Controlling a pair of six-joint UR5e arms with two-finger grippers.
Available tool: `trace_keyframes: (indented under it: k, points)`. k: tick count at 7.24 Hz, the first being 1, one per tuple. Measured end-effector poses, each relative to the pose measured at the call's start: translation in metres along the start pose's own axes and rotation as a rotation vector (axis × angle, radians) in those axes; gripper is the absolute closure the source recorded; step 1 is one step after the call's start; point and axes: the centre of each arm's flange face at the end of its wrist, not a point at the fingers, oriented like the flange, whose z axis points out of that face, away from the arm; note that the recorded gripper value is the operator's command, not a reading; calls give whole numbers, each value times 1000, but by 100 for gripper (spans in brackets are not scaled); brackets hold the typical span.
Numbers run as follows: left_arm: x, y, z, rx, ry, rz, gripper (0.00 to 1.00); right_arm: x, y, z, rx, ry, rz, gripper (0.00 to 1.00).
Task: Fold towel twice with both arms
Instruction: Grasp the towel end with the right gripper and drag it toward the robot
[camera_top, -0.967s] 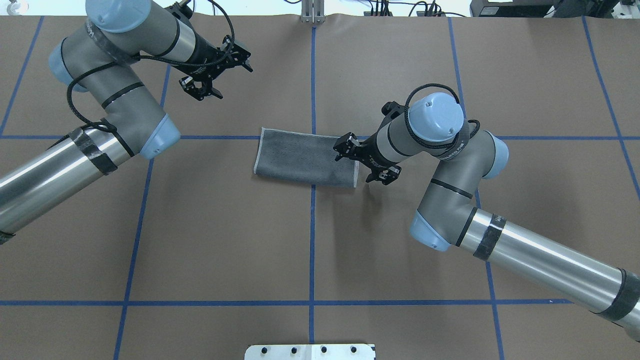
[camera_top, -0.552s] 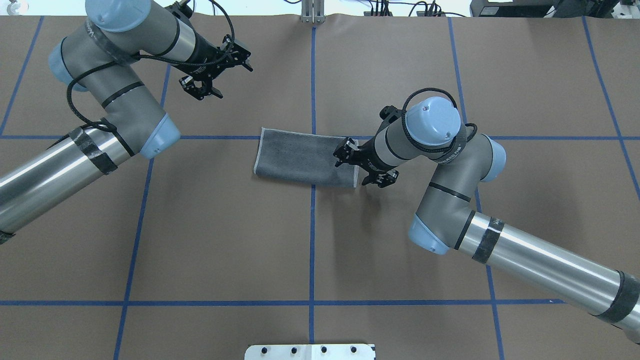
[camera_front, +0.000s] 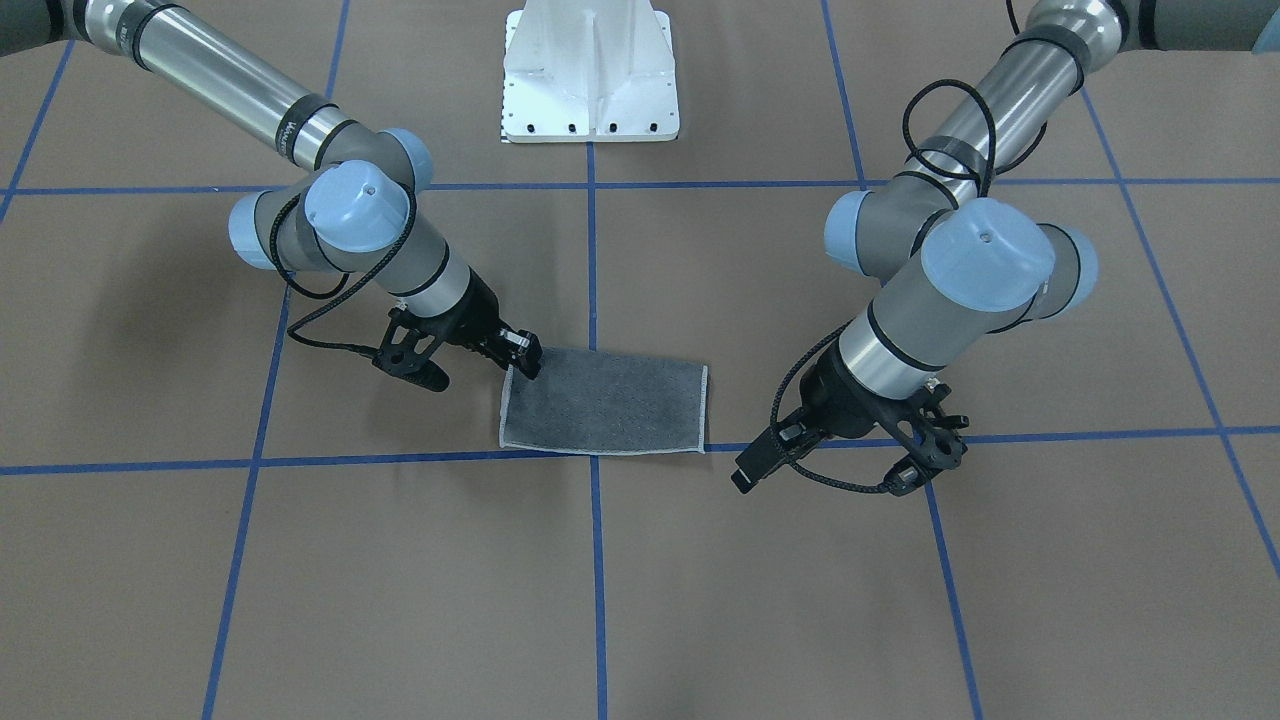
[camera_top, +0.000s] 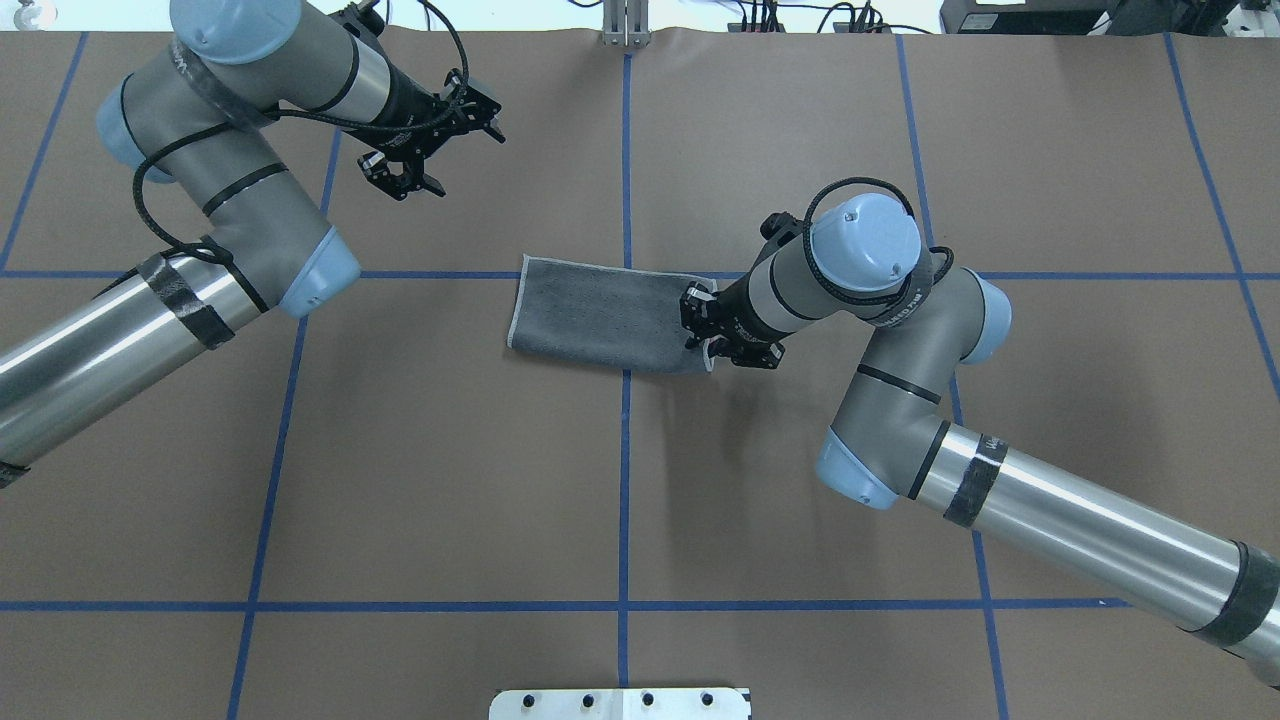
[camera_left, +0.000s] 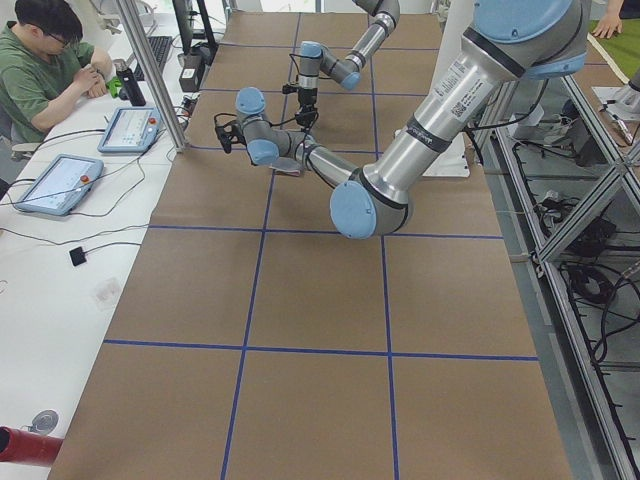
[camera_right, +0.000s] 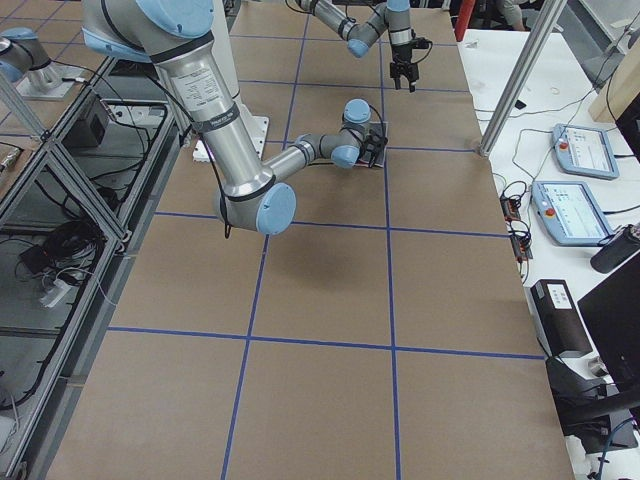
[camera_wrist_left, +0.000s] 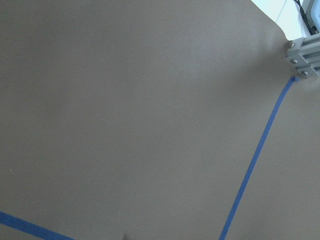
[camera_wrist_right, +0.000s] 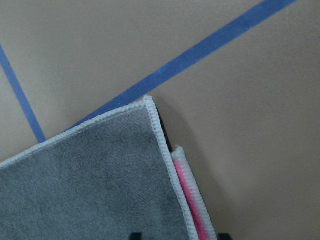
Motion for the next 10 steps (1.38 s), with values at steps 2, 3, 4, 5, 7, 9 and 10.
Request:
trace_keyframes:
  k: [2,3,4,5,7,9,10]
  points:
    - [1,-1,-2,1,3,0,1,-6,2,-13,-16,-20,19,100]
    - [3,-3,-6,2,8,0,1,-9,8,-27,-45,-35,21,100]
    - [4,-8,-13,1,13,-2,1,-6,16,-44,-80,-49,15,100]
    - [4,-14,-19,1,17,-6,1,3,26,-62,-116,-59,12,100]
    - [4,-23,-27,9,21,-3,1,14,48,-91,-178,-64,58,100]
    - [2,-27,-28,15,19,6,1,13,88,-88,-241,-54,81,100]
    - [1,-29,-28,19,17,12,1,10,113,-81,-277,-47,82,100]
